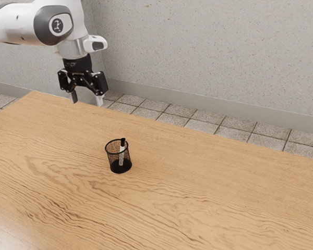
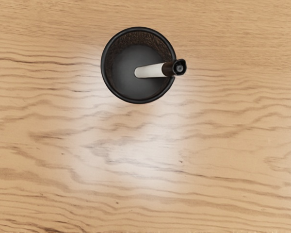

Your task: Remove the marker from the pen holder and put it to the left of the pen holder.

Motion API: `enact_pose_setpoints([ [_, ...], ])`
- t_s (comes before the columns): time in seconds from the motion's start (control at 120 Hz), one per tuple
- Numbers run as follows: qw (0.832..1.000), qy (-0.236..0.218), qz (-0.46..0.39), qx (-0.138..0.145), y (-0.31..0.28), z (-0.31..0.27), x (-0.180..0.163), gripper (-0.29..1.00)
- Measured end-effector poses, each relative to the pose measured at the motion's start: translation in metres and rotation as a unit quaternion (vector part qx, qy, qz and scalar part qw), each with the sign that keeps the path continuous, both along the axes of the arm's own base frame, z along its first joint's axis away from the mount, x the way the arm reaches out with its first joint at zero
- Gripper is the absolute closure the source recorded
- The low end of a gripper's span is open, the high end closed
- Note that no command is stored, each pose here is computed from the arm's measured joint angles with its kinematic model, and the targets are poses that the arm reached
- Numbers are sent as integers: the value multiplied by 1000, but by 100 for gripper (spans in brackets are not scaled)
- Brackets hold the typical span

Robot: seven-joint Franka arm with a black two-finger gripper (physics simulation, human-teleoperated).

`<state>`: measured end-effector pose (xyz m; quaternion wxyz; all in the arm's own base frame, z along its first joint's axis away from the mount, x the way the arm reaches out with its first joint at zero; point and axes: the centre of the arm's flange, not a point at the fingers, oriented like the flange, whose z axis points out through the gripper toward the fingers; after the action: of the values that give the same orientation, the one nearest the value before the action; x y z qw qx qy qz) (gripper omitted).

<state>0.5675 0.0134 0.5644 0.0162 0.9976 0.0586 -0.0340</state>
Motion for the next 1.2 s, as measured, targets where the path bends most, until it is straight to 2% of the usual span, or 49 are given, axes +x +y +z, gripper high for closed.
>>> enact_pose_setpoints([
  [0.133, 1000, 12, 2, 1, -1, -13, 4, 0],
  [0.25, 999, 51, 1, 4, -7, -69, 18, 0],
  [0.375, 997, 83, -3, -7, -20, -127, -19, 0],
  [0.558, 995, 94, 8, -14, -26, -197, -36, 0],
  [0.633, 997, 75, 7, -8, -23, -199, -34, 1],
  [0.767, 1000, 8, -18, 2, -20, -191, -22, 2],
  [0.875, 998, -49, -51, 3, -19, -197, -31, 4],
  [0.95, 991, -105, -83, 6, -18, -178, -42, 5],
  [1.033, 981, -147, -124, 11, -18, -169, -49, 9],
  [1.2, 959, -183, -216, 16, -14, -174, -43, 12],
])
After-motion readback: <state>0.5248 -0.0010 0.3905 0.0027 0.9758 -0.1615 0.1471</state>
